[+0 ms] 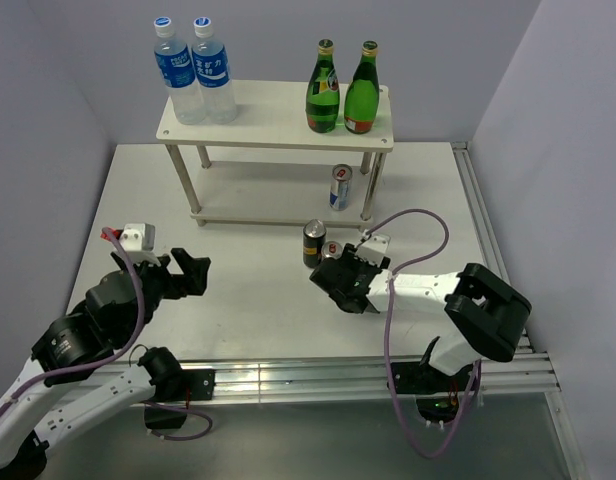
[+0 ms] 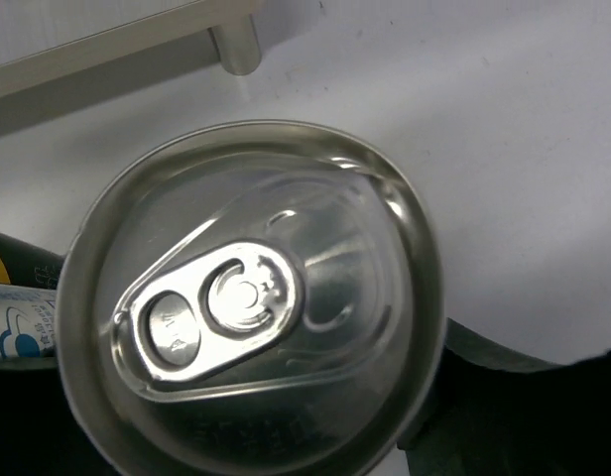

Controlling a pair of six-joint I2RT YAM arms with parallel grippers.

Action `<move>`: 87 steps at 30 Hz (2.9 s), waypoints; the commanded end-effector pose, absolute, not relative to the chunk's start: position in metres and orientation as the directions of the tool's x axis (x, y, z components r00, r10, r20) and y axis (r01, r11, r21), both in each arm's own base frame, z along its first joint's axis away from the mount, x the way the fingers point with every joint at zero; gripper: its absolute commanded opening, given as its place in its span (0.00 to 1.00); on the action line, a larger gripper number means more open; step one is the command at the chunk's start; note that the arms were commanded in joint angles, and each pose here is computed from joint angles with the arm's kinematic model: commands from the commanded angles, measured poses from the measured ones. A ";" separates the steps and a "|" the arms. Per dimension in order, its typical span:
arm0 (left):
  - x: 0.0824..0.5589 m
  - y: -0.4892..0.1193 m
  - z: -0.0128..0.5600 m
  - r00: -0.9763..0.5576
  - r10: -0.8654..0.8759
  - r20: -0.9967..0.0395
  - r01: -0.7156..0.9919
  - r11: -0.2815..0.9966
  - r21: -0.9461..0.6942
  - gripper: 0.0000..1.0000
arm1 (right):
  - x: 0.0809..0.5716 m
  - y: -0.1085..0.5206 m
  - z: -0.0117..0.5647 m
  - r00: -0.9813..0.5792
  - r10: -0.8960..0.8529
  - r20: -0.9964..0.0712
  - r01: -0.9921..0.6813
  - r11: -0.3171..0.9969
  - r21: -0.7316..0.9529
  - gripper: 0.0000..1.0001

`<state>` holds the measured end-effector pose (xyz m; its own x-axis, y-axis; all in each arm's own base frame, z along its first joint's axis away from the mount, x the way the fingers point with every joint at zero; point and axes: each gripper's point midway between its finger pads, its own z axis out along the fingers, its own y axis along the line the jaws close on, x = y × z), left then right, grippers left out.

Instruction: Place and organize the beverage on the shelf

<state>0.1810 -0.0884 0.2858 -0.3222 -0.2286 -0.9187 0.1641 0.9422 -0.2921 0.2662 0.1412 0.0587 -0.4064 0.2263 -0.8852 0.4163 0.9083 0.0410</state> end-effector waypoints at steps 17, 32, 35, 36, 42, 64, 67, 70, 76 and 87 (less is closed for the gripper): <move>0.184 -0.082 0.298 -0.247 -0.290 -0.925 0.150 0.931 -0.332 0.96 | 0.239 0.160 0.167 -0.226 0.297 -0.928 0.434 0.884 0.177 0.00; 0.187 -0.086 0.298 -0.250 -0.293 -0.923 0.149 0.930 -0.335 0.99 | 0.299 0.387 0.256 -0.290 0.243 -0.926 -0.088 0.956 0.278 0.00; 0.185 -0.083 0.301 -0.235 -0.309 -0.922 0.152 0.925 -0.349 0.99 | 0.334 0.411 0.265 -0.293 0.241 -0.925 -0.138 0.947 0.290 0.00; 0.185 -0.083 0.301 -0.234 -0.307 -0.922 0.154 0.925 -0.347 0.99 | 0.344 0.420 0.246 -0.309 0.197 -0.930 -0.144 0.957 0.251 0.00; 0.184 -0.084 0.300 -0.237 -0.304 -0.923 0.163 0.924 -0.346 0.99 | 0.409 0.444 0.248 -0.291 0.192 -0.937 -0.139 0.961 0.240 0.00; 0.182 -0.089 0.302 -0.233 -0.299 -0.925 0.205 0.915 -0.347 0.99 | 0.483 0.496 0.228 -0.302 0.315 -0.900 -0.226 0.893 0.389 0.00; 0.181 -0.088 0.303 -0.231 -0.301 -0.925 0.206 0.914 -0.349 0.99 | 0.481 0.498 0.209 -0.333 0.316 -0.889 -0.207 0.895 0.396 0.00; 0.181 -0.088 0.304 -0.229 -0.303 -0.925 0.210 0.912 -0.351 0.99 | 0.481 0.494 0.198 -0.335 0.320 -0.886 -0.188 0.899 0.395 0.00; 0.180 -0.089 0.304 -0.229 -0.301 -0.926 0.215 0.912 -0.350 0.99 | 0.488 0.483 0.190 -0.299 0.312 -0.902 -0.126 0.924 0.362 0.00; 0.179 -0.088 0.305 -0.224 -0.306 -0.925 0.220 0.909 -0.354 0.99 | 0.501 0.473 0.184 -0.233 0.262 -0.937 -0.070 0.956 0.285 0.07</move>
